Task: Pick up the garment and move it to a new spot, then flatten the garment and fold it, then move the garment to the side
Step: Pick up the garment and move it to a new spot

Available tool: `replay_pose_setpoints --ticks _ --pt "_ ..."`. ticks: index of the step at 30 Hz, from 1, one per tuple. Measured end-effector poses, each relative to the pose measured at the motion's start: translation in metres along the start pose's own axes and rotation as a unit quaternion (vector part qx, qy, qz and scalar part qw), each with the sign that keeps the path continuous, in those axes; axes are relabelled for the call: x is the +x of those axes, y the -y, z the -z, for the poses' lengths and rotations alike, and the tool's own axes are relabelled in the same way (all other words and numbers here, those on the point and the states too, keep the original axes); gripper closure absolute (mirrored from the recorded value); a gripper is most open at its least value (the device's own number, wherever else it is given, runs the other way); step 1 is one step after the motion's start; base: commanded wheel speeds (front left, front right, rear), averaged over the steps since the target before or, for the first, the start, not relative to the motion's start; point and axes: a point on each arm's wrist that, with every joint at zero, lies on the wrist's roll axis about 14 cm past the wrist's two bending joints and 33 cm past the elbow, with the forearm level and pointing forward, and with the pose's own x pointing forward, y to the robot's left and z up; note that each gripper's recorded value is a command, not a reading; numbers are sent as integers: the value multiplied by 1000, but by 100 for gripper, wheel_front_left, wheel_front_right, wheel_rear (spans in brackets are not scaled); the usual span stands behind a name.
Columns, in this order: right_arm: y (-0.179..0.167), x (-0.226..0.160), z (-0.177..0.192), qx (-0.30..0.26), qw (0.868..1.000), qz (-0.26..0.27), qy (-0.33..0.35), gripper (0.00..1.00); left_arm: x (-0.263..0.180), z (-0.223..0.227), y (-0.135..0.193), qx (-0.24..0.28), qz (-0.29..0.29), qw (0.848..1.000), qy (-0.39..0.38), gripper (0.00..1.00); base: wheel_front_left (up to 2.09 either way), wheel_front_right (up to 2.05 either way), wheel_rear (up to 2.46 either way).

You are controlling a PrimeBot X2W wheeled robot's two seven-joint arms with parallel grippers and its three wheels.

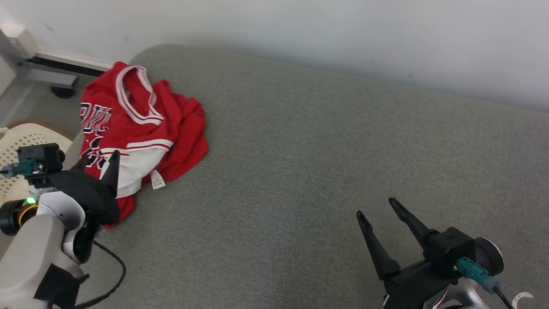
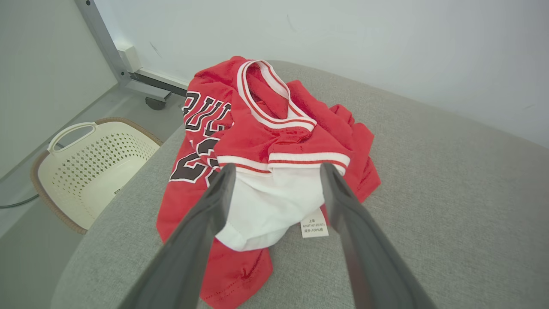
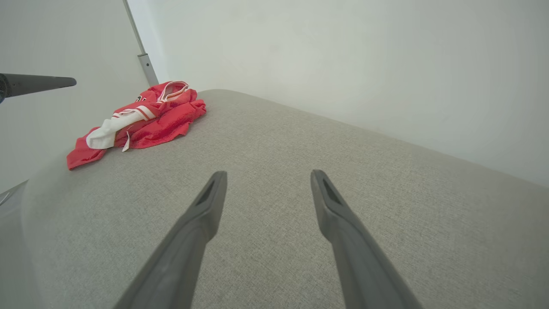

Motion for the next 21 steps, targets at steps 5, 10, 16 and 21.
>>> replay_pose_setpoints --ticks 5,10,16,21 --pt "39 -13 11 10 999 51 -14 0 47 26 5 7 -18 998 -53 0 0 0 0" --pt "67 -25 32 23 995 91 -40 0 78 57 9 15 -40 994 -98 0 0 0 0" --pt "79 -32 52 38 991 111 -63 0 96 98 20 17 -49 987 -154 0 0 0 0" --pt "81 -37 60 53 989 122 -70 0 107 105 25 25 -53 985 -164 100 0 0 0"
